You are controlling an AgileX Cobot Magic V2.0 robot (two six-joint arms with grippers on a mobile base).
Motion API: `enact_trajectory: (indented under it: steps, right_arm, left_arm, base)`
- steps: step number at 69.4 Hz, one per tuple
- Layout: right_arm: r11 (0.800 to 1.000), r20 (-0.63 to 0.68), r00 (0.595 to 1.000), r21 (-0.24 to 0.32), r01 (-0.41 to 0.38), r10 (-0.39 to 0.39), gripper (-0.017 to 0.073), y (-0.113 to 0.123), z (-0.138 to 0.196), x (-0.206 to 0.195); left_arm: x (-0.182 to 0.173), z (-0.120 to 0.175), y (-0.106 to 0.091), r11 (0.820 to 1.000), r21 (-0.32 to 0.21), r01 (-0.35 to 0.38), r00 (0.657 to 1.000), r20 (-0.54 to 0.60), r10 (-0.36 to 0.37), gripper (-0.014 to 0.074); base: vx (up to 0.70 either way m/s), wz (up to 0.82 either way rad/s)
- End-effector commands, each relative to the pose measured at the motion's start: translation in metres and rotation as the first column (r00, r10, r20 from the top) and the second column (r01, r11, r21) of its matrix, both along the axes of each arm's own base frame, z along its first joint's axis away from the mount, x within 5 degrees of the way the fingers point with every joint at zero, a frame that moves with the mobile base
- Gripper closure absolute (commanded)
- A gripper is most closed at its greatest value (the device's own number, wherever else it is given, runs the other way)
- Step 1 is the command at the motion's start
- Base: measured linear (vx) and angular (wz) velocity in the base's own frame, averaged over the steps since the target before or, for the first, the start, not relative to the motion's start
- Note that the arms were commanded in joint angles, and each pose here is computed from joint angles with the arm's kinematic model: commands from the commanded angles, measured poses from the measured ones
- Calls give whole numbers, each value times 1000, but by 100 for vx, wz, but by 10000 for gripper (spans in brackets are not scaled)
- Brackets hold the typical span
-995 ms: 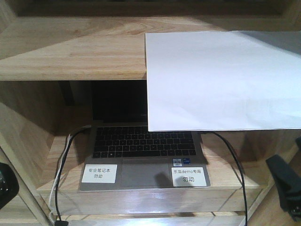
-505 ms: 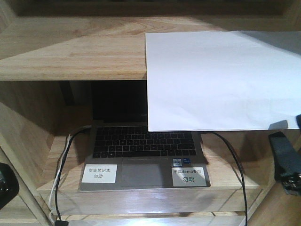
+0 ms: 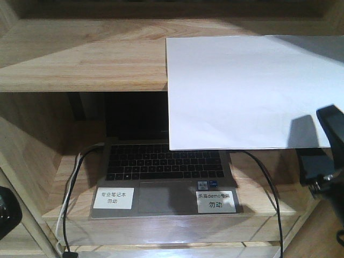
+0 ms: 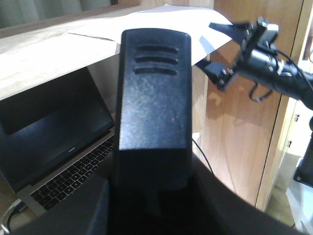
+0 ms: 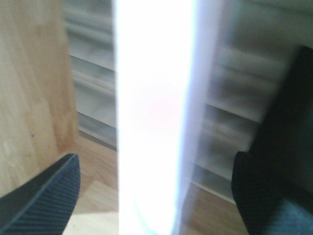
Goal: Grab stapler and paper to desk for stapling
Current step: 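Move the right gripper to the overhanging edge of the white paper, then pinch the paper edge with the right gripper and pull it off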
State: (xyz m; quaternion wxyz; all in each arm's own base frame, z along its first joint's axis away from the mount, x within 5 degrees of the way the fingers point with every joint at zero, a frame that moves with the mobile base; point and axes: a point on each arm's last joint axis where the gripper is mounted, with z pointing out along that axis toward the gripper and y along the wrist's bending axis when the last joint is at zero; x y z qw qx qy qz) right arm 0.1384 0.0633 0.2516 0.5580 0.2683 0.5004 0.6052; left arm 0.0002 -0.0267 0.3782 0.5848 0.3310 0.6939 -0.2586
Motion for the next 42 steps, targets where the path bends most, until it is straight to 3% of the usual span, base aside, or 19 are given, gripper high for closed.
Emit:
enact_trajectory:
  steps: [1, 30, 42]
  right_arm:
    - [999, 207, 978, 53, 10, -21, -34, 4, 26, 3]
    - [998, 256, 967, 53, -17, 3, -33, 18, 45, 21]
    - [998, 253, 967, 57, -13, -2, 26, 18, 45, 21]
  left_arm:
    - [1, 18, 0, 994, -111, -3, 997, 72, 11, 600]
    - [1, 18, 0, 994, -109, -3, 997, 70, 10, 600]
    - [1, 18, 0, 994, -109, -2, 998, 70, 10, 600]
  base:
    - [0, 0]
    - [0, 0]
    - [0, 0]
